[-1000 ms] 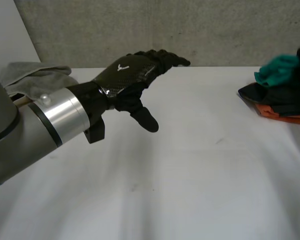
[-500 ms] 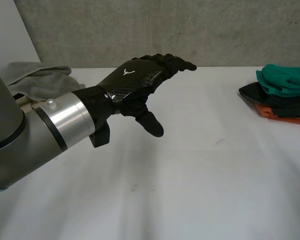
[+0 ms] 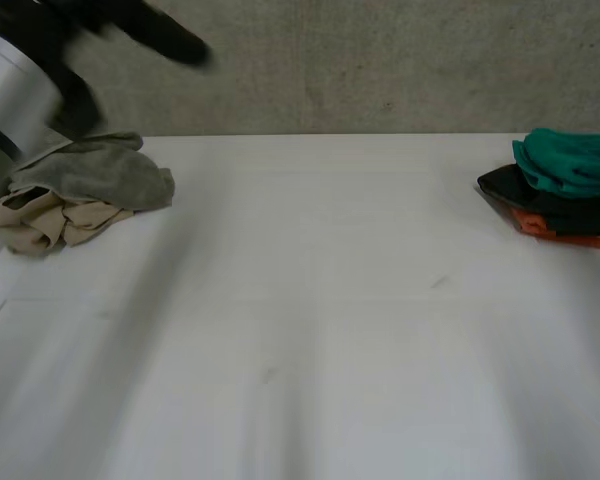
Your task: Fold the laundry.
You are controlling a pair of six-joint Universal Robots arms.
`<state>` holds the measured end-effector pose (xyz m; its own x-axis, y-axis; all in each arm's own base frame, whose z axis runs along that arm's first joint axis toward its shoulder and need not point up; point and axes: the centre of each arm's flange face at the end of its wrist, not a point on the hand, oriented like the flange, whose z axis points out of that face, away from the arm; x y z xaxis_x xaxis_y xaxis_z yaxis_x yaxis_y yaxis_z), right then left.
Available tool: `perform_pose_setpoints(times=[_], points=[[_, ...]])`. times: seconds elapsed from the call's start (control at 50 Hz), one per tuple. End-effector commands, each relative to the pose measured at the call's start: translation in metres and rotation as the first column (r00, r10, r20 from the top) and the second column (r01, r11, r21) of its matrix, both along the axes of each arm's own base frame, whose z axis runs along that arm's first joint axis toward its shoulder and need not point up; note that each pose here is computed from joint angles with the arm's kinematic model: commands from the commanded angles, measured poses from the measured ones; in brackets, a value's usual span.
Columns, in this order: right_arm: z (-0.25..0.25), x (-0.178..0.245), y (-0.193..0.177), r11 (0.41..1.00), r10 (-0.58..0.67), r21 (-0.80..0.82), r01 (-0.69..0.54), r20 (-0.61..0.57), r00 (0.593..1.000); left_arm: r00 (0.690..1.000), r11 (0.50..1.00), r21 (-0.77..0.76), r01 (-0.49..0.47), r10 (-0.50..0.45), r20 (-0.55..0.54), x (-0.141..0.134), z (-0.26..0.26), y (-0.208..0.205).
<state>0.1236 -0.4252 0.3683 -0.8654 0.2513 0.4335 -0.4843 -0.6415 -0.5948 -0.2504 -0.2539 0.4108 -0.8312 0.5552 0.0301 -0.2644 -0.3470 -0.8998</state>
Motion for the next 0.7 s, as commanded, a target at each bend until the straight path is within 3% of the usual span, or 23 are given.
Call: perform_pose_setpoints(times=[0.02, 0.12, 0.26, 0.36, 0.46, 0.5, 0.6, 0.7], points=[[-0.056, 0.114, 0.080, 0.844, 0.525, 0.114, -0.525, 0.025, 0.850, 0.930, 0.939, 0.014, -0.344, 0.339, 0.142, 0.059, -0.015, -0.085], [-0.114, 0.143, 0.109, 0.725, 0.560, 0.407, -0.555, 0.120, 0.819, 0.872, 0.902, 0.113, -0.416, 0.360, 0.332, 0.085, -0.082, -0.156], [-0.190, 0.146, 0.129, 0.561, 0.486, 0.719, -0.411, 0.116, 0.866, 0.814, 0.894, 0.111, -0.435, 0.337, 0.473, 0.110, -0.184, -0.236], [-0.215, 0.134, 0.132, 0.551, 0.450, 0.770, -0.322, 0.051, 0.892, 0.758, 0.876, 0.034, -0.481, 0.396, 0.518, 0.131, -0.232, -0.273], [-0.220, 0.122, 0.129, 0.562, 0.426, 0.769, -0.305, 0.047, 0.904, 0.689, 0.835, 0.000, -0.551, 0.454, 0.565, 0.148, -0.276, -0.292], [-0.218, 0.116, 0.126, 0.572, 0.416, 0.761, -0.306, 0.052, 0.908, 0.676, 0.822, -0.007, -0.570, 0.474, 0.565, 0.153, -0.283, -0.296], [-0.215, 0.109, 0.120, 0.583, 0.394, 0.754, -0.303, 0.064, 0.917, 0.668, 0.805, -0.035, -0.593, 0.516, 0.537, 0.158, -0.281, -0.302], [-0.212, 0.107, 0.119, 0.590, 0.386, 0.747, -0.306, 0.072, 0.920, 0.706, 0.808, -0.091, -0.581, 0.557, 0.437, 0.143, -0.219, -0.293]])
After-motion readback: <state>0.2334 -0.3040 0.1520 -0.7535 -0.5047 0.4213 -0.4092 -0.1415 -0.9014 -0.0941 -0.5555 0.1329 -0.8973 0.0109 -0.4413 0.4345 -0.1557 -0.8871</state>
